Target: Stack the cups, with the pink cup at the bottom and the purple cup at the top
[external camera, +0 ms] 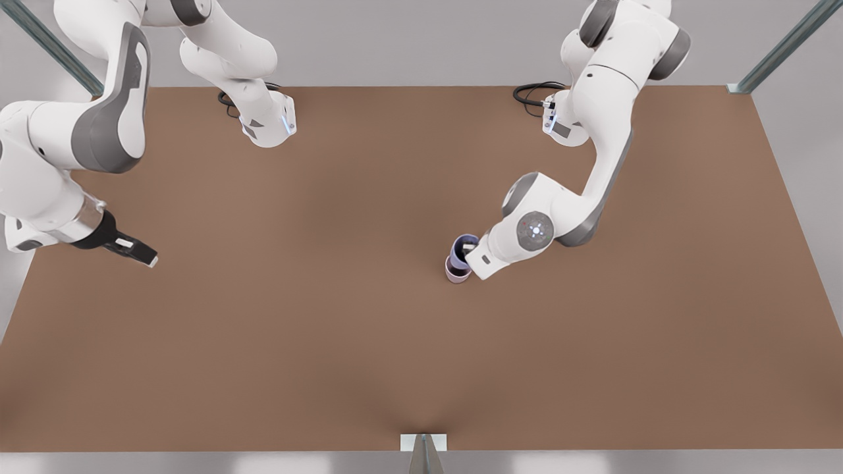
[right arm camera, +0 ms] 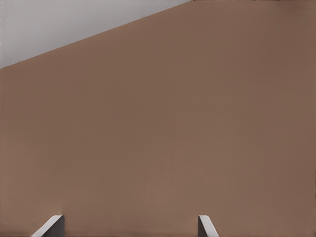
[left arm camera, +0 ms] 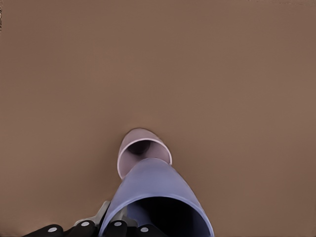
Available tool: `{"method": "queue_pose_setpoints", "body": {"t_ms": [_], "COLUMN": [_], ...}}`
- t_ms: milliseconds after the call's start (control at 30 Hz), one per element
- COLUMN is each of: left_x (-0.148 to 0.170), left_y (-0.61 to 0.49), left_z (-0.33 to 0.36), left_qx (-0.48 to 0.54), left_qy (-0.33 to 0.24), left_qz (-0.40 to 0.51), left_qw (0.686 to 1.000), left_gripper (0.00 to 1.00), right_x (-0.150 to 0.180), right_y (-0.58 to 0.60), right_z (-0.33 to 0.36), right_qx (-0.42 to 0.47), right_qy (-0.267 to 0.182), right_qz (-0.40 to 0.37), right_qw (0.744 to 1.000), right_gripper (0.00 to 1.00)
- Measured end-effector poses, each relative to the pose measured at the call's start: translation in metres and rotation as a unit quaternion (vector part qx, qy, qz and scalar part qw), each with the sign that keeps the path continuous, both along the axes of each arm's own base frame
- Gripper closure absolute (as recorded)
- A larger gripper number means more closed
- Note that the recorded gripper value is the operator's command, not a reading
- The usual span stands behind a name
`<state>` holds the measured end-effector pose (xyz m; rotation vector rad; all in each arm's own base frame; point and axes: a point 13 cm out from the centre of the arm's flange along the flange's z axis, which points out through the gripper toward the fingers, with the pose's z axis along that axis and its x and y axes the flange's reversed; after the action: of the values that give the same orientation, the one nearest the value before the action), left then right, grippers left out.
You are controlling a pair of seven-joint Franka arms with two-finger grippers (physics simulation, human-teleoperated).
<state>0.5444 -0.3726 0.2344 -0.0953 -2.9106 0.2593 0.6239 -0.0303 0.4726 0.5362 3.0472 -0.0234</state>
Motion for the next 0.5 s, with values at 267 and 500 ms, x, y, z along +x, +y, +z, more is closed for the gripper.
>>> {"method": "queue_pose_setpoints", "body": {"t_ms": [267,500], "left_x": [0.001,-0.003], "left_y": [0.0,0.002], "left_z": [-0.02,-0.038], "left_qx": [0.022,0.038], "left_qy": [0.017,0.035], "left_qz": [0.073,0.113], "left_qw": [0.997,0.992], "left_gripper": [0.79,0.79], "right_x": [0.0,0.0], "right_y": [0.005,0.006], "right_z": [0.011,0.012], "right_qx": [0.005,0.005], "right_qy": [-0.007,-0.008], "right_qz": [0.043,0.068], "right_qw": [0.999,0.998], "right_gripper": [0.0,0.0]}}
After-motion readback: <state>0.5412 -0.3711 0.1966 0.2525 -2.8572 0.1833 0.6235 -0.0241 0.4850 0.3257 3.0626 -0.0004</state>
